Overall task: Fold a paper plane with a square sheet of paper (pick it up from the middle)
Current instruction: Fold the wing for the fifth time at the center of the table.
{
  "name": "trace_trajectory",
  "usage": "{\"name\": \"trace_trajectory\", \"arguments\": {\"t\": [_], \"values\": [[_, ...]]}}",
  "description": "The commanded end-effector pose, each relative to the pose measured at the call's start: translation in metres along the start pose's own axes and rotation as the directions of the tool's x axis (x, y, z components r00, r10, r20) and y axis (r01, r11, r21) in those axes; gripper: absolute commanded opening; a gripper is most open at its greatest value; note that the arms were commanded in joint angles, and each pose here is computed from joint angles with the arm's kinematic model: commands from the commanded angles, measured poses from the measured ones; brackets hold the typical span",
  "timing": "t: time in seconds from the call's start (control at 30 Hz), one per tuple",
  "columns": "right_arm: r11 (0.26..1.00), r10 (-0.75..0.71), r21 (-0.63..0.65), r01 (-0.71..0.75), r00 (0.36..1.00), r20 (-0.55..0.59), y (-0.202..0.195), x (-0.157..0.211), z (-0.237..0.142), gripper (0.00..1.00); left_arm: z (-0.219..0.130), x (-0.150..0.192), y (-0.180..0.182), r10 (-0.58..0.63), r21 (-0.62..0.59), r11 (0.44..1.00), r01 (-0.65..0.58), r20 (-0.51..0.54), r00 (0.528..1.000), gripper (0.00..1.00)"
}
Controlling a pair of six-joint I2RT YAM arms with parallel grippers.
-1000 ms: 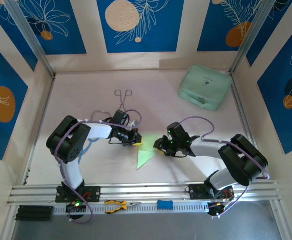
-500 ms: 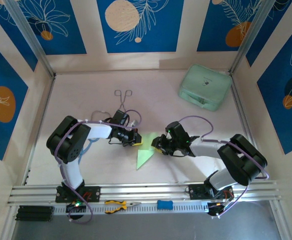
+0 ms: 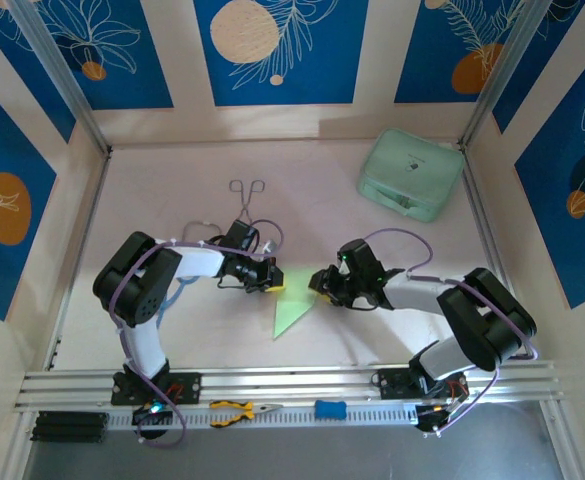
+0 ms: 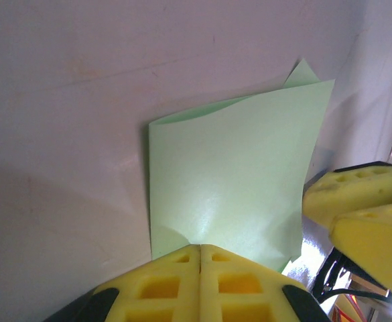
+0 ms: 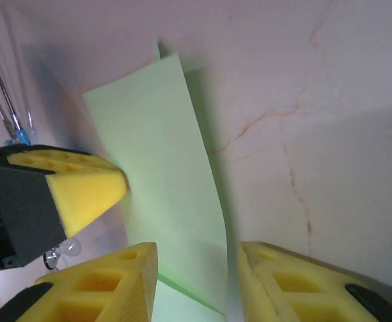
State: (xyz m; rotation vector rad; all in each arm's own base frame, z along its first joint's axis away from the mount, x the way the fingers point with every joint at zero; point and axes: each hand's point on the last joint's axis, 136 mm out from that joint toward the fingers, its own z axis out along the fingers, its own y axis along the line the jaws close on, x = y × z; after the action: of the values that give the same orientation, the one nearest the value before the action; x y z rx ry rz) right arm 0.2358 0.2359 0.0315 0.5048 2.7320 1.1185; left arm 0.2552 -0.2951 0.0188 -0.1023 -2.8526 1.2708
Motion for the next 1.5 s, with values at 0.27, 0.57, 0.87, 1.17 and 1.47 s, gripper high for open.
{"name": "trace_trajectory", "arguments": {"t": [0.27,0.57,0.87,1.17,1.47], "values": [[1.000,-0.010,0.023,0.011,0.999,-0.040,0.007,-0.011,0.001,0.39,0.006,0.015,0.013,-0.033,-0.049,0.998,0.031,-0.053,0.998,0.06],[0.999,0.014,0.038,-0.012,0.997,-0.078,-0.004,0.016,-0.004,0.40,0.005,0.016,0.013,-0.034,-0.049,0.998,0.031,-0.052,0.998,0.06],[0.999,0.033,0.015,-0.031,0.994,-0.103,-0.005,0.022,-0.002,0.42,0.006,0.015,0.012,-0.034,-0.047,0.998,0.032,-0.053,0.998,0.06],[0.999,0.030,-0.027,-0.034,0.990,-0.138,0.002,0.025,0.003,0.40,0.005,0.016,0.013,-0.037,-0.048,0.998,0.034,-0.054,0.998,0.06],[0.999,0.047,0.003,-0.047,0.991,-0.127,-0.005,0.024,0.004,0.40,0.005,0.016,0.012,-0.034,-0.048,0.998,0.031,-0.053,0.998,0.06]]}}
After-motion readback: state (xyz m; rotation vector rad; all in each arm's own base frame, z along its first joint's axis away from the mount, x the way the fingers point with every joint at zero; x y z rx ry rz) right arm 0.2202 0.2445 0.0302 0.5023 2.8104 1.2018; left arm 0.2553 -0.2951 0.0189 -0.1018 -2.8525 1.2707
